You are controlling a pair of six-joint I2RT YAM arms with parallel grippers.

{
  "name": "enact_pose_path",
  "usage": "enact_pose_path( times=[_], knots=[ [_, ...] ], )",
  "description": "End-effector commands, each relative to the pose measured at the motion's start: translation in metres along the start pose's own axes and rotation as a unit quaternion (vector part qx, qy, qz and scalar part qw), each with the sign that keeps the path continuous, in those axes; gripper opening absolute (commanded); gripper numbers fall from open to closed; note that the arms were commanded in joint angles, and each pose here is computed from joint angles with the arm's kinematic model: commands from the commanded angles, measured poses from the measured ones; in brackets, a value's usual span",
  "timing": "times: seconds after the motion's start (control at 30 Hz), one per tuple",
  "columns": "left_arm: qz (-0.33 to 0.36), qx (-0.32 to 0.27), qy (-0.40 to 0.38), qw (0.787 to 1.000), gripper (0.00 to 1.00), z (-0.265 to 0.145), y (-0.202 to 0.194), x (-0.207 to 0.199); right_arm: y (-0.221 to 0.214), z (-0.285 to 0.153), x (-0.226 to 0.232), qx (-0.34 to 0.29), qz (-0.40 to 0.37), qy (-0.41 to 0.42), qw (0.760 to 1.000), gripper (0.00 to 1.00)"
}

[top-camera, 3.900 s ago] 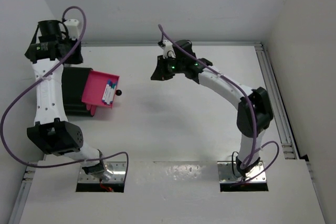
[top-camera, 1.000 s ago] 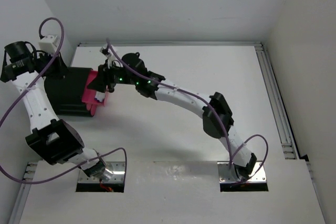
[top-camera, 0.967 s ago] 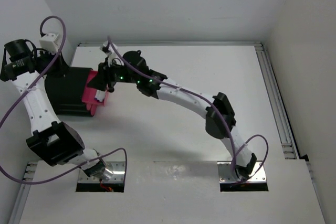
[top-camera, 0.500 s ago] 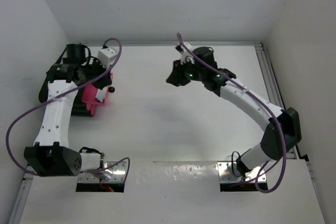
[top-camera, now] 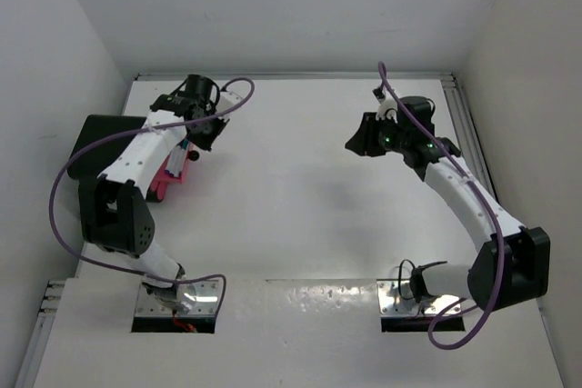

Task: Sort the stationery into containers
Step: Close the drawer in the storage box, then reset both arms

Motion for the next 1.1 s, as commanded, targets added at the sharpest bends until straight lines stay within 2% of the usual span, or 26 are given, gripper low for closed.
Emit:
enact_pose_path(
  times=[0.0, 0.13, 0.43, 1.07],
  knots=[
    [-0.019, -0.004, 0.086, 0.996, 0.0, 0.001, 0.018, 0.027, 0.001, -0.007, 0.003, -0.017, 0.014, 0.014, 1.0, 0.28],
    [-0.017, 0.018, 0.123, 0.992, 0.0, 0.01, 0.019, 0.041, -0.003, -0.009, 0.0, -0.011, 0.03, 0.017, 0.999, 0.28],
    [0.002, 0.044, 0.225, 0.973, 0.0, 0.004, 0.014, 0.083, -0.003, -0.007, 0.001, -0.008, 0.046, 0.03, 0.998, 0.28],
    [-0.008, 0.103, 0.271, 0.957, 0.0, 0.0, -0.024, 0.157, 0.004, -0.001, -0.002, -0.006, 0.067, 0.038, 0.997, 0.29]
  ],
)
Point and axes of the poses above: each gripper's point midway between its finger pads, its own z axis out along the fingers, its own x axis along the line the jaws close on, y = z × x, the point moved 1 cm from there along -z, back along the fingers, and after that the axes turned 7 degrees about -z, right-handed, at the moved point
